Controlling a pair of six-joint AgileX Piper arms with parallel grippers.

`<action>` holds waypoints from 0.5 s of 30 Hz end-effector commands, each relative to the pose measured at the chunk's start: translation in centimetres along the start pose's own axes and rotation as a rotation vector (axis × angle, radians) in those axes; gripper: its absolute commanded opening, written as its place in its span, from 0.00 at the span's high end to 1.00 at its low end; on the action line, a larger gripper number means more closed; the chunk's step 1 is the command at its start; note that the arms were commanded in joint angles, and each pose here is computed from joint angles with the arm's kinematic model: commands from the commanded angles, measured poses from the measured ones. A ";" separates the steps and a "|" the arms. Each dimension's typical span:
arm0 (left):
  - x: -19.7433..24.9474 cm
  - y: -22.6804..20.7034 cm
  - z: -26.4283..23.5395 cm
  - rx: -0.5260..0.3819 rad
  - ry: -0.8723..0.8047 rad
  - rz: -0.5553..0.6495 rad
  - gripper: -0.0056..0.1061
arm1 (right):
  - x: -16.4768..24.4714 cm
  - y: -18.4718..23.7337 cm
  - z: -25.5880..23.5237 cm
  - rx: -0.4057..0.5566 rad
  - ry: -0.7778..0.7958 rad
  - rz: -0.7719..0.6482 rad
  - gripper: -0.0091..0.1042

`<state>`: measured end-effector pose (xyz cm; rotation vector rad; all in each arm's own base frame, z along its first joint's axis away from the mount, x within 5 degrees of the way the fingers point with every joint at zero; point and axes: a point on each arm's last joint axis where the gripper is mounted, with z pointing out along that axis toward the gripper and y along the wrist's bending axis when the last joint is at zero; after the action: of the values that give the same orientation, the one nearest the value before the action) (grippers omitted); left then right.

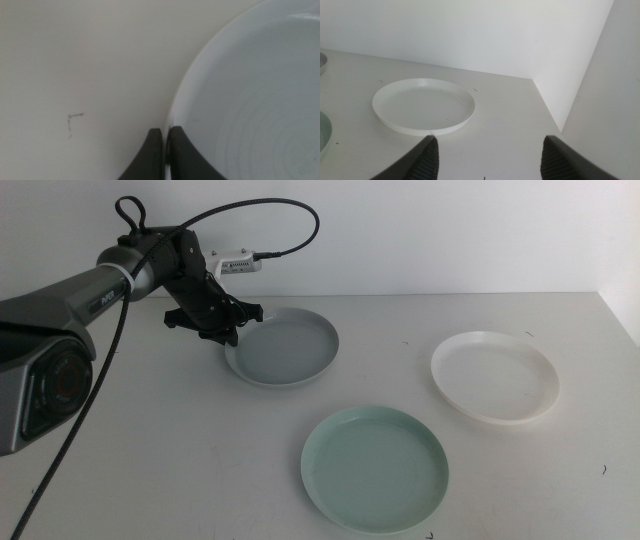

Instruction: Stack the three bowls on top of each other.

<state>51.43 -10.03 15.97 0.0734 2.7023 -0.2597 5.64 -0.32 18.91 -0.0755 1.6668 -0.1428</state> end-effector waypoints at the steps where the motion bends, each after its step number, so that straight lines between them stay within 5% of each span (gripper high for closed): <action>1: -2.0 -0.6 -5.2 -0.006 -0.117 0.030 0.95 | -1.1 -0.1 -0.3 0.015 -0.109 -0.021 0.46; 15: 1.9 -1.8 -15.8 0.061 -0.256 -0.001 0.95 | -1.1 -0.1 -0.3 0.015 -0.109 -0.021 0.46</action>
<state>44.51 -8.85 24.77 0.0884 2.6039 -0.2723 5.64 -0.32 18.91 -0.0755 1.6668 -0.1428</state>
